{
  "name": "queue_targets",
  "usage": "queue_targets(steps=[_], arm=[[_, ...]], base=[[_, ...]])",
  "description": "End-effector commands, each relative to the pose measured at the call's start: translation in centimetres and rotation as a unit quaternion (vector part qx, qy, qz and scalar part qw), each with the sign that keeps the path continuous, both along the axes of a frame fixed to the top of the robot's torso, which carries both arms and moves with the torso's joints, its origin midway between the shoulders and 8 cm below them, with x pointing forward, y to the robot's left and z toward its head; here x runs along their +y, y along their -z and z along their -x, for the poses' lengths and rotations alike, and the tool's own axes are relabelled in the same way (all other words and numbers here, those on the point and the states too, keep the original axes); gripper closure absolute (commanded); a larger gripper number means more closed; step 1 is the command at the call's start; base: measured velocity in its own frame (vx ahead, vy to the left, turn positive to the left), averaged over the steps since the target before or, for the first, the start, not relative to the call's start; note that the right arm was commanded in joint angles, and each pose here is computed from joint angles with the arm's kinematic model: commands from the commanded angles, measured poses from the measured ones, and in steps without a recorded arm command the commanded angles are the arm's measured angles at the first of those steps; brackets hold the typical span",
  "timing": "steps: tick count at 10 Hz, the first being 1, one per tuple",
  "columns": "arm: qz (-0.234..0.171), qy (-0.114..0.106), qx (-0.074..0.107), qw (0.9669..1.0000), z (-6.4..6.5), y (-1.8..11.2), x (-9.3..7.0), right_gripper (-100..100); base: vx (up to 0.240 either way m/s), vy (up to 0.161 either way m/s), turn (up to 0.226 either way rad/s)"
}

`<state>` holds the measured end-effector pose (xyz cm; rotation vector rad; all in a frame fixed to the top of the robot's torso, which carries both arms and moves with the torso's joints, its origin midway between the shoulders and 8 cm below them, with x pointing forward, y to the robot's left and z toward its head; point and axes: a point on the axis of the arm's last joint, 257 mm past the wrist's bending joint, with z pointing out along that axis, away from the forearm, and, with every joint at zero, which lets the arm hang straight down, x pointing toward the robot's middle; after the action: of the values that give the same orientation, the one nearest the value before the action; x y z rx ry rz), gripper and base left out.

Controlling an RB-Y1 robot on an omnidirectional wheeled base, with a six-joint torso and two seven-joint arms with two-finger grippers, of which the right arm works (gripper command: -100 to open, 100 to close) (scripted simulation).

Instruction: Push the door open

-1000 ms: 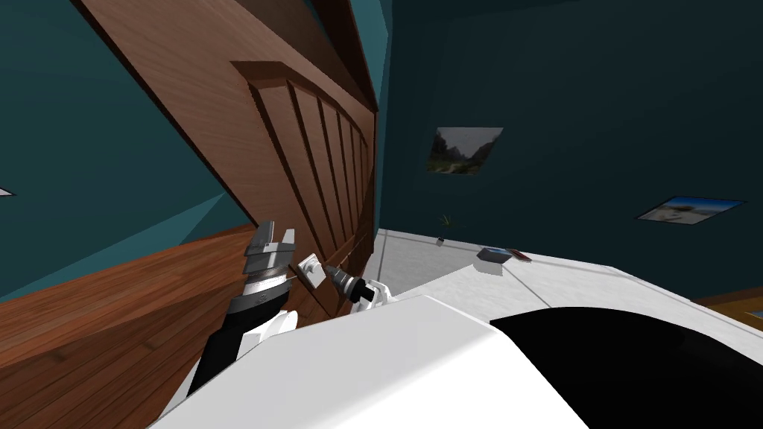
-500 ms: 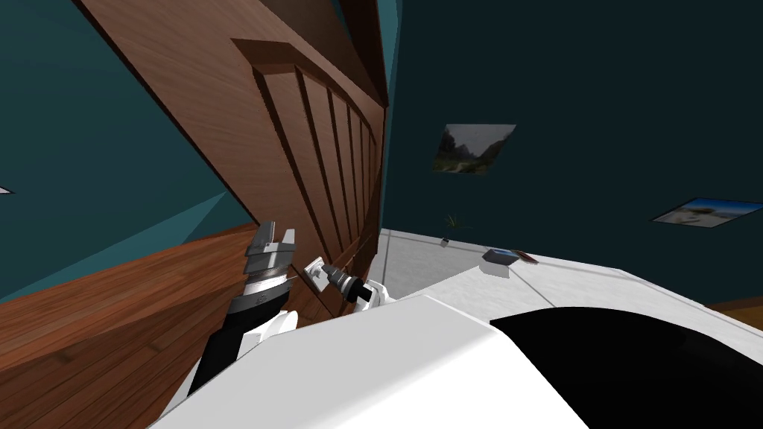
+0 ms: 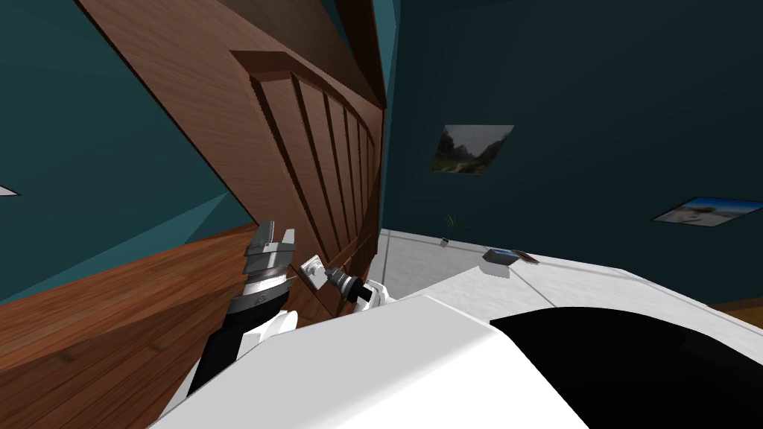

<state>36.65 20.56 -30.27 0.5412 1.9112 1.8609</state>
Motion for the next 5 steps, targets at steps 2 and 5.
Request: queue_targets(steps=[2,5], arm=[[0.009,0.009,0.001,0.9999,-0.6,0.9,-1.6,-100],[-0.007,0.012,0.004,0.9999,-0.7,-0.1,-0.9,-100]], base=[[-0.055,-0.025,-0.051],[-0.182,-0.123,-0.069]])
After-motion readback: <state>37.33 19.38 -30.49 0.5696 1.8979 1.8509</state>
